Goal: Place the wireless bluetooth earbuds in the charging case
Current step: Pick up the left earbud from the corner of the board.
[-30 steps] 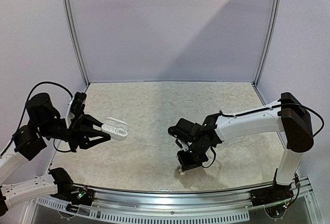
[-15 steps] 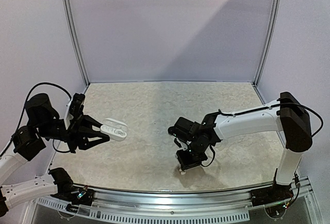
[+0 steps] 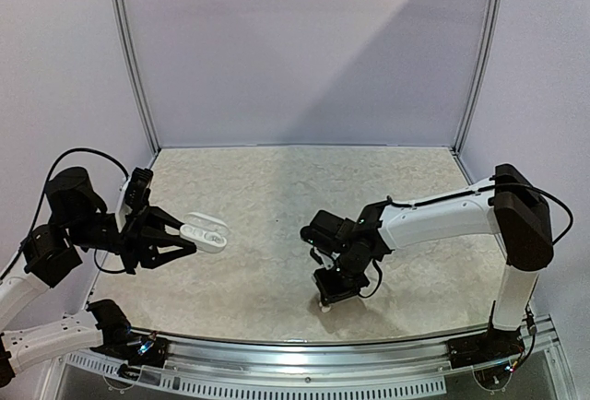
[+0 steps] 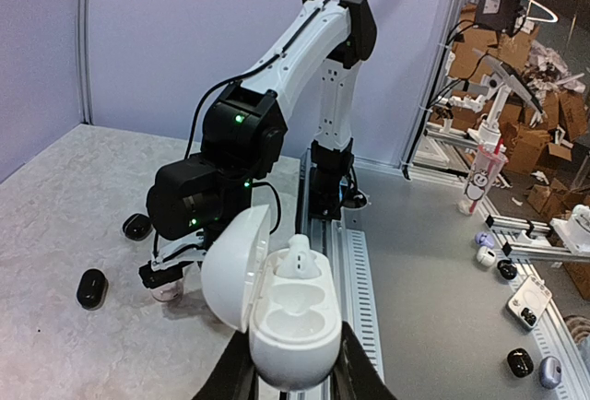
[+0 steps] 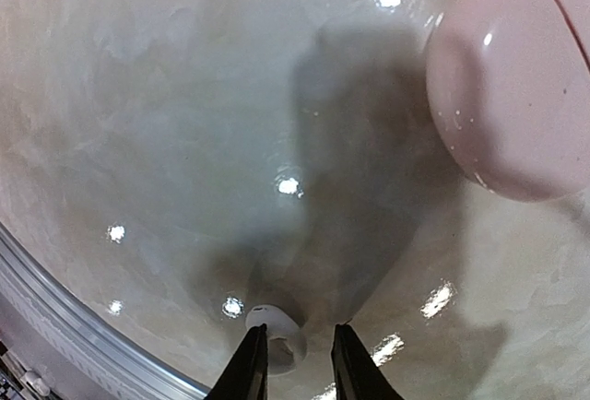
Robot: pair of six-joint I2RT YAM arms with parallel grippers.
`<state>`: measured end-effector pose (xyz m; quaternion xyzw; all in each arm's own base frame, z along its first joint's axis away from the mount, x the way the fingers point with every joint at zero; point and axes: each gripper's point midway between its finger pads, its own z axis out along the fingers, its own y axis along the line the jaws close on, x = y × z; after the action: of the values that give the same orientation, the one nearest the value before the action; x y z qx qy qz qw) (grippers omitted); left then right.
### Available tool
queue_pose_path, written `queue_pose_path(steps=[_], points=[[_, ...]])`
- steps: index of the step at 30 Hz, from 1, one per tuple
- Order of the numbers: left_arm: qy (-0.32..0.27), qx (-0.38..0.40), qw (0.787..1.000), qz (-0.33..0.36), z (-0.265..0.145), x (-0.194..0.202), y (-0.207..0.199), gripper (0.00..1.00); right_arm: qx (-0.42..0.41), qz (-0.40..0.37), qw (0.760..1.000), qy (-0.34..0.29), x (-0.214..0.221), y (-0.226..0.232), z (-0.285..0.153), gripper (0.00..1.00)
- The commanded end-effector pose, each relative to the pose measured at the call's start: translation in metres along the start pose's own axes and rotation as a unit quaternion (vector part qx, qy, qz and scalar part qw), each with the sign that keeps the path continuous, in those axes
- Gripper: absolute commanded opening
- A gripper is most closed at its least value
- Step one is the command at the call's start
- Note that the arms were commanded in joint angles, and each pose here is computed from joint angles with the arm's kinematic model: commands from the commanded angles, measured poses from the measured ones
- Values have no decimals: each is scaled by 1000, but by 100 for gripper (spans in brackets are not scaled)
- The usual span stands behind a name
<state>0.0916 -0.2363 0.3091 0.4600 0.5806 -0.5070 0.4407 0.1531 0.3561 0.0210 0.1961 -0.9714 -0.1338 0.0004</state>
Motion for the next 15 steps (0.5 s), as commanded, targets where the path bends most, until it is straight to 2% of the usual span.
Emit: queue_pose_path(steps=[1, 5, 13, 15], points=[[-6, -1, 1000, 13, -3, -7, -2, 0, 21, -2, 1000, 23, 9, -10, 14, 29], [-7, 1, 1000, 12, -3, -7, -2, 0, 15, -1, 1000, 27, 11, -8, 15, 33], [-5, 1, 1000, 12, -3, -6, -2, 0, -5, 3, 1000, 28, 13, 3, 15, 13], [-5, 0, 1000, 13, -4, -6, -2, 0, -12, 4, 1000, 25, 13, 5, 13, 12]])
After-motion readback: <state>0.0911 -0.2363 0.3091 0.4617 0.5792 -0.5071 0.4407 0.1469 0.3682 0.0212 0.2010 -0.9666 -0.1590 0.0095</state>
